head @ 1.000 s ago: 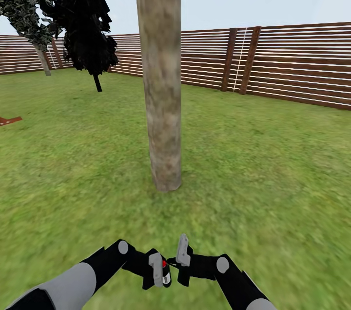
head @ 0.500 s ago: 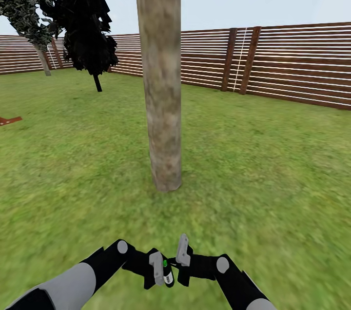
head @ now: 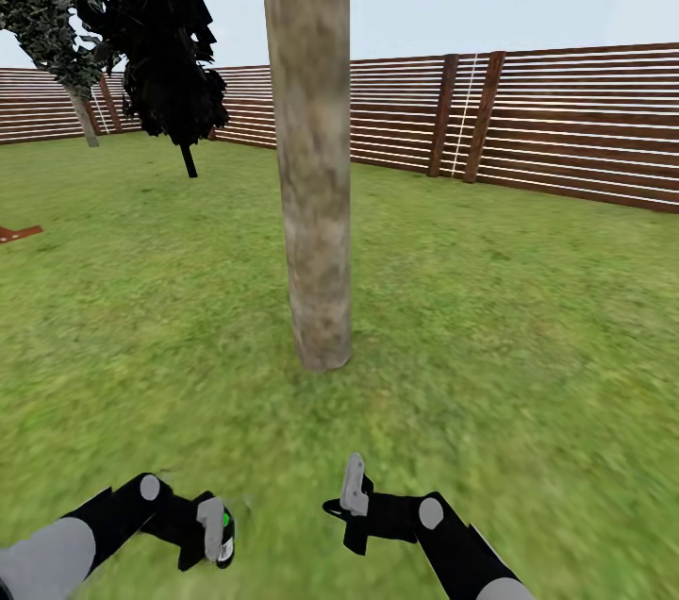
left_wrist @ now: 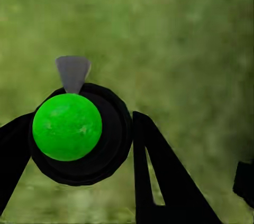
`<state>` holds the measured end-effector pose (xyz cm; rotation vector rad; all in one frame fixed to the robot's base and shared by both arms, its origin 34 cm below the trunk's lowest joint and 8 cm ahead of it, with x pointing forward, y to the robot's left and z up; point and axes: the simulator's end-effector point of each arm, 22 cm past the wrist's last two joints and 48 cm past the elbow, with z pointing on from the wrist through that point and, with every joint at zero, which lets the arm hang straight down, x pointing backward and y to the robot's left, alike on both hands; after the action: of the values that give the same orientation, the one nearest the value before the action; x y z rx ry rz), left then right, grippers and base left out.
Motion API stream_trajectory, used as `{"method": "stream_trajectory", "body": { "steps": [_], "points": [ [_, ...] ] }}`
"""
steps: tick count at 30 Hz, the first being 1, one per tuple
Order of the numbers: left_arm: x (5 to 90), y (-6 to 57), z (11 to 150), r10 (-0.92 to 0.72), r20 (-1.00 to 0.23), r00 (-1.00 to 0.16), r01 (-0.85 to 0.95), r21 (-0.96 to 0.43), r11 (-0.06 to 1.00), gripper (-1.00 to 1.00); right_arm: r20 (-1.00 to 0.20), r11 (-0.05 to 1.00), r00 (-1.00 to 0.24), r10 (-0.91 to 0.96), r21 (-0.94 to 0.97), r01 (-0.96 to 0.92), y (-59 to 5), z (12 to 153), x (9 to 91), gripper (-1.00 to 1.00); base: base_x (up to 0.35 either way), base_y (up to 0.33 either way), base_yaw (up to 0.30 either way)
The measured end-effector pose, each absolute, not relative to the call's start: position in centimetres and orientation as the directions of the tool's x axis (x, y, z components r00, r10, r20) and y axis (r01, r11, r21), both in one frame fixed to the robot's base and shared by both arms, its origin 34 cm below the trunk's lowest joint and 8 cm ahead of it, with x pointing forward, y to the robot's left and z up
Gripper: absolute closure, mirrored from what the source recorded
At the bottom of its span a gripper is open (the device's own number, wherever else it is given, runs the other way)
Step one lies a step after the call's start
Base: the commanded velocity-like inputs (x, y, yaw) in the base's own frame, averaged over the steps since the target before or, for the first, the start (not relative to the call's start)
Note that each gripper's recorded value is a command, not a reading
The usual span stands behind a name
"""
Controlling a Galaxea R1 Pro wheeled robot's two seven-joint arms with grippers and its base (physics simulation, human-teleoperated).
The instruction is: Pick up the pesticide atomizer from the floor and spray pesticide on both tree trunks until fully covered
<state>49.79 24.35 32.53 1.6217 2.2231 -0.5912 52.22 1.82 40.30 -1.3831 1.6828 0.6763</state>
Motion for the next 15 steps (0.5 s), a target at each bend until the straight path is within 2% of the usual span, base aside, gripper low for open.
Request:
{"method": "stream_trajectory", "body": {
  "steps": [1, 2, 3, 10, 15],
  "points": [
    [49.1, 28.7, 32.1, 0.835, -0.435, -0.337, 0.941, -0.139, 0.307, 1.0, -0.856, 0.248, -0.045, -0.515, -0.098, -0.964, 1.8, 40.3, 52.2, 1.0, 0.0, 0.0, 0.0],
    [48.8, 30.2, 32.0, 0.84, -0.417, -0.348, 0.937, -0.137, 0.32, 1.0, -0.856, 0.247, -0.045, -0.516, -0.098, -0.964, 1.7, 40.2, 52.2, 1.0, 0.0, 0.0, 0.0],
    [48.5, 31.8, 32.0, 0.848, -0.394, -0.353, 0.935, -0.133, 0.328, 1.0, -0.855, 0.248, -0.045, -0.516, -0.098, -0.964, 1.7, 40.2, 52.2, -1.0, 0.0, 0.0, 0.0],
    [47.6, 37.8, 32.1, 0.856, -0.316, -0.41, 0.912, -0.114, 0.394, 1.0, -0.852, 0.258, -0.055, -0.52, -0.095, -0.962, 1.0, 39.9, 52.3, -1.0, 0.0, 0.0, 0.0],
    [51.5, 38.9, 32.1, 0.824, -0.346, -0.448, 0.87, 0.041, 0.491, 1.0, -0.814, 0.288, -0.083, -0.575, -0.106, -0.952, -4.2, 38.0, 52.8, -1.0, 0.0, 0.0, 0.0]
  ]
}}
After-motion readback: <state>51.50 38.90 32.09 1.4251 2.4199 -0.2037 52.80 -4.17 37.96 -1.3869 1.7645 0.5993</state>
